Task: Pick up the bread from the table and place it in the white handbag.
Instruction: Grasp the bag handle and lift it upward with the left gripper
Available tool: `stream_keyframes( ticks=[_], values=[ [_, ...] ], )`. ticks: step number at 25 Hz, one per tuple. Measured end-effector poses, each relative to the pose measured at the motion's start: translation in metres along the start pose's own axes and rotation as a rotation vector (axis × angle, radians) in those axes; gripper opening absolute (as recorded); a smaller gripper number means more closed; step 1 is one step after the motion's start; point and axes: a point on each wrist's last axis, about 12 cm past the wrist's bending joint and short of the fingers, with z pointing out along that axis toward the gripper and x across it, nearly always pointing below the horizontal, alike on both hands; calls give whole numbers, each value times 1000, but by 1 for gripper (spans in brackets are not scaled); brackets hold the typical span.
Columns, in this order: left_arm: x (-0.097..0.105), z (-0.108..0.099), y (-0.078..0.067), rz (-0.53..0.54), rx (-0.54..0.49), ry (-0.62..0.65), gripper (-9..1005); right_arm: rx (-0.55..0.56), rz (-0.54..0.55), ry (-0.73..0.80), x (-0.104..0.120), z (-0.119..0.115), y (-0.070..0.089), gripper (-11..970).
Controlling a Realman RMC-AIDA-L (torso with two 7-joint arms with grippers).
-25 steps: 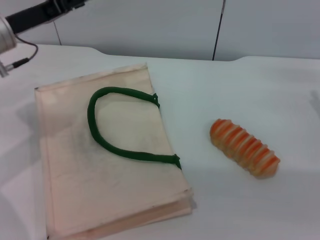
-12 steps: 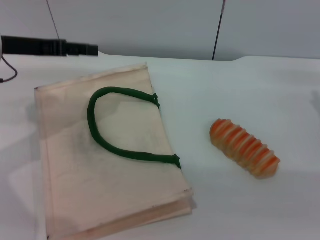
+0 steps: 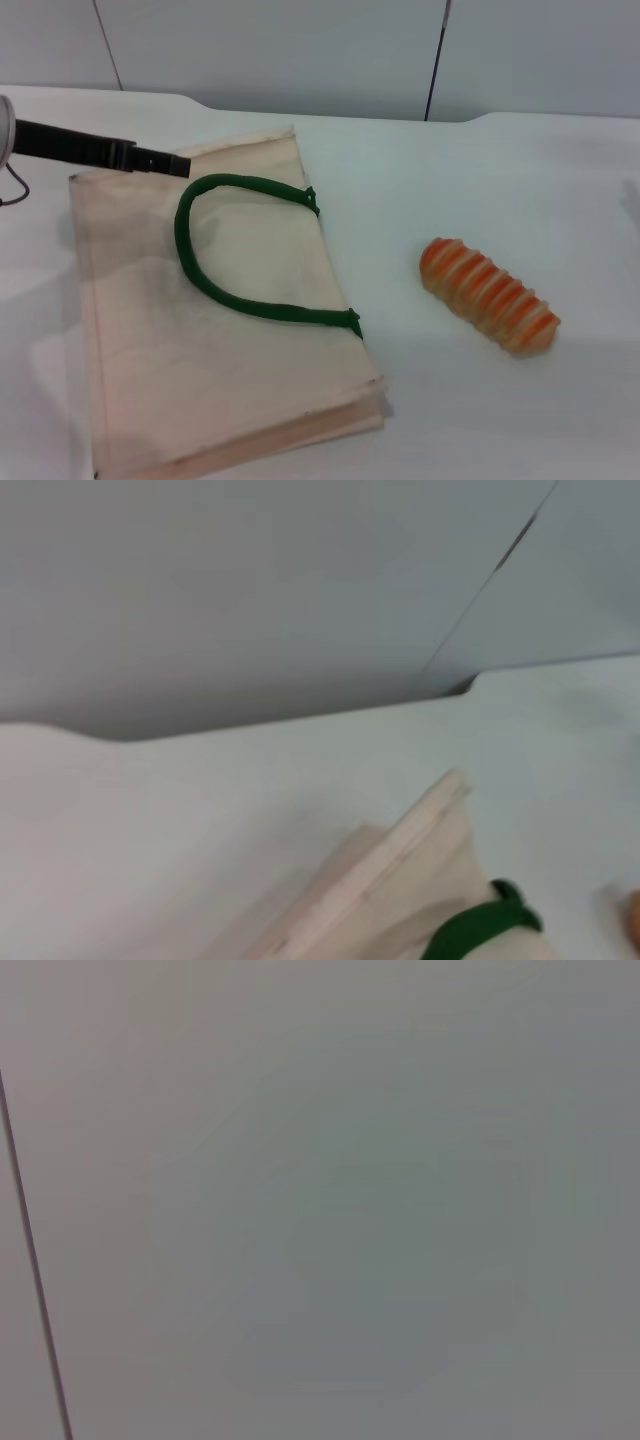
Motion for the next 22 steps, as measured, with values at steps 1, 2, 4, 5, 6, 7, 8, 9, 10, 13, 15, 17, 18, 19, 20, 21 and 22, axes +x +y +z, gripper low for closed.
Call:
stream_keyframes(
  ticks=[1, 2, 4, 5, 6, 7, 8, 9, 10, 13, 15, 17, 18, 19, 20, 21, 22],
  values=[
    [0, 1, 0, 1, -5, 4, 772, -1, 0, 0, 0, 0, 0, 893],
    [0, 3, 0, 3, -11, 11, 769, -1, 1, -1, 0, 0, 1, 893],
    [1, 8, 0, 6, -20, 20, 763, -3, 1, -2, 0, 1, 1, 893],
    [1, 10, -1, 7, -25, 25, 760, -4, 2, -2, 0, 1, 1, 893],
    [2, 13, -1, 7, -26, 28, 757, -4, 2, -3, 0, 1, 2, 893],
    [3, 16, -2, 7, -26, 30, 754, -4, 2, -3, 0, 1, 2, 893],
    [3, 20, -3, 7, -21, 32, 751, -5, 2, -3, 0, 1, 2, 893],
    [4, 23, -4, 8, -17, 33, 748, -5, 2, -4, -1, 1, 2, 893],
    [4, 28, -6, 8, -5, 36, 745, -6, 2, -5, -1, 1, 2, 893],
    [4, 38, -9, 10, 8, 39, 735, -8, 2, -8, -1, 2, 2, 892],
    [4, 42, -9, 10, 8, 39, 729, -9, 2, -9, -1, 2, 3, 892],
    [5, 43, -10, 9, 5, 39, 723, -10, 3, -10, -2, 2, 3, 892],
    [6, 44, -10, 8, 5, 40, 720, -12, 3, -10, -2, 3, 4, 892],
    [7, 45, -10, 7, 5, 42, 717, -12, 3, -10, -2, 3, 4, 892],
    [7, 45, -10, 6, 6, 45, 714, -12, 3, -11, -2, 3, 4, 892],
    [8, 46, -10, 5, 9, 48, 711, -13, 4, -11, -2, 3, 4, 892],
    [9, 48, -11, 6, 15, 53, 708, -13, 4, -10, -2, 3, 4, 892]
  ],
)
